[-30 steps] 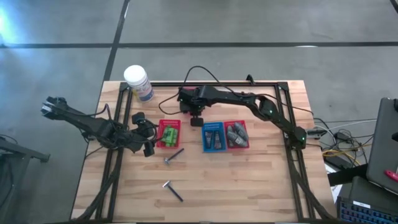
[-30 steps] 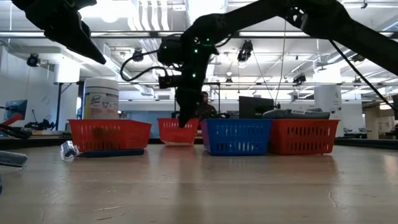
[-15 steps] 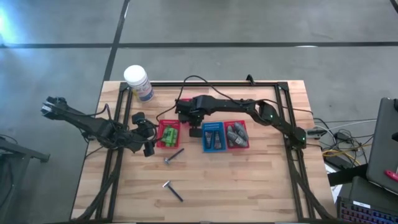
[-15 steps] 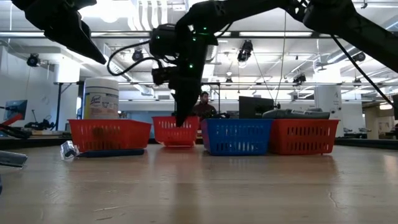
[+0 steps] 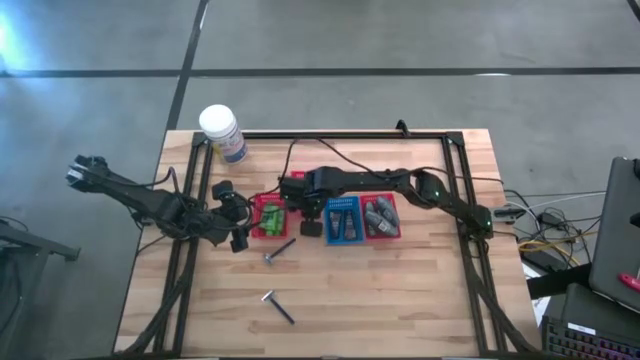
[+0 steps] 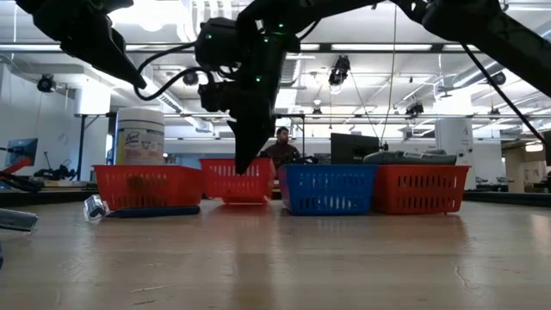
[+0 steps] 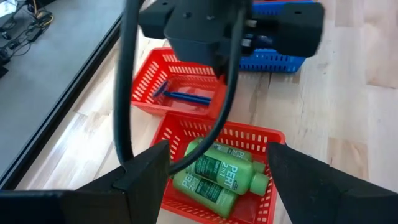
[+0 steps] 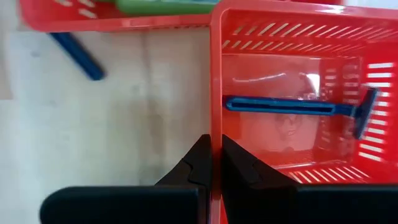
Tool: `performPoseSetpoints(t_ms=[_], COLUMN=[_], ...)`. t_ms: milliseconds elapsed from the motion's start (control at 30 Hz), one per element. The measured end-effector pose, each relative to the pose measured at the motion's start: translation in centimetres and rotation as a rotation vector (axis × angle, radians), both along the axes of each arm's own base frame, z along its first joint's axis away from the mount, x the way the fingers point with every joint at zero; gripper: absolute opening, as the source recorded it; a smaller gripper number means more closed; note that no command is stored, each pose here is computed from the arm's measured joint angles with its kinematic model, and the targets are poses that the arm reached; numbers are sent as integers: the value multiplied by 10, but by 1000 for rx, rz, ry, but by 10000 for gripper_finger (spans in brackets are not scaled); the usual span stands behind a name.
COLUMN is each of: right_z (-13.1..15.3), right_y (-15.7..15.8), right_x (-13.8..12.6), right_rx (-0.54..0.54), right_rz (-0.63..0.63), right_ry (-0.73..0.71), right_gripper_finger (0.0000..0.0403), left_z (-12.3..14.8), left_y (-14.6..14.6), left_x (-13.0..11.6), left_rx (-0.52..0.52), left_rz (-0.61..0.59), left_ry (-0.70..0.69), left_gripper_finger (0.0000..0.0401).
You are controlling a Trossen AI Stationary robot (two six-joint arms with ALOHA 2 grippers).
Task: Pick & Place Travel size toiletries
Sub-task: Move the top red bin to the middle of the table, then put the blue razor into the middle red bin
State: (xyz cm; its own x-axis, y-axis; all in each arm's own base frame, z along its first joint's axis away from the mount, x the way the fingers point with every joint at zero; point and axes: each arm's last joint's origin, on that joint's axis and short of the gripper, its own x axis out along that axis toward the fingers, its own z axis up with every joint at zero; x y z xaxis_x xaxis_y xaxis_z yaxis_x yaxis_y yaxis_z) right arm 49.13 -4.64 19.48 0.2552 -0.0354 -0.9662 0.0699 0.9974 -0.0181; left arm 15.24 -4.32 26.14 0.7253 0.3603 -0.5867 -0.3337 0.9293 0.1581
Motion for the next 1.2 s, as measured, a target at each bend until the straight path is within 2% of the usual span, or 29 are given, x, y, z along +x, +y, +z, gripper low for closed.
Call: performPoseSetpoints(t_ms=[400, 567, 667, 1033, 1200], right_z=[0, 0, 0, -1, -1], right_y=[58, 78, 79, 65, 60], right_x=[-2, -3, -3, -1, -1], right_rx=[102, 108, 72, 13, 15], right_rz=[53, 77, 67, 8, -3], right_ry=[42, 41, 39, 30, 26], right_gripper_finger=[13, 13, 17, 118, 147], left_z=[0, 0, 0, -1, -1], left_y=[0, 0, 0, -1, -1], left_x=[0, 0, 0, 0, 0], left_rx=[7, 23, 35, 24, 24], left_rz=[-22, -28, -38, -61, -62], left_ry=[8, 11, 20, 34, 34], left_gripper_finger=[273, 273, 273, 273, 273])
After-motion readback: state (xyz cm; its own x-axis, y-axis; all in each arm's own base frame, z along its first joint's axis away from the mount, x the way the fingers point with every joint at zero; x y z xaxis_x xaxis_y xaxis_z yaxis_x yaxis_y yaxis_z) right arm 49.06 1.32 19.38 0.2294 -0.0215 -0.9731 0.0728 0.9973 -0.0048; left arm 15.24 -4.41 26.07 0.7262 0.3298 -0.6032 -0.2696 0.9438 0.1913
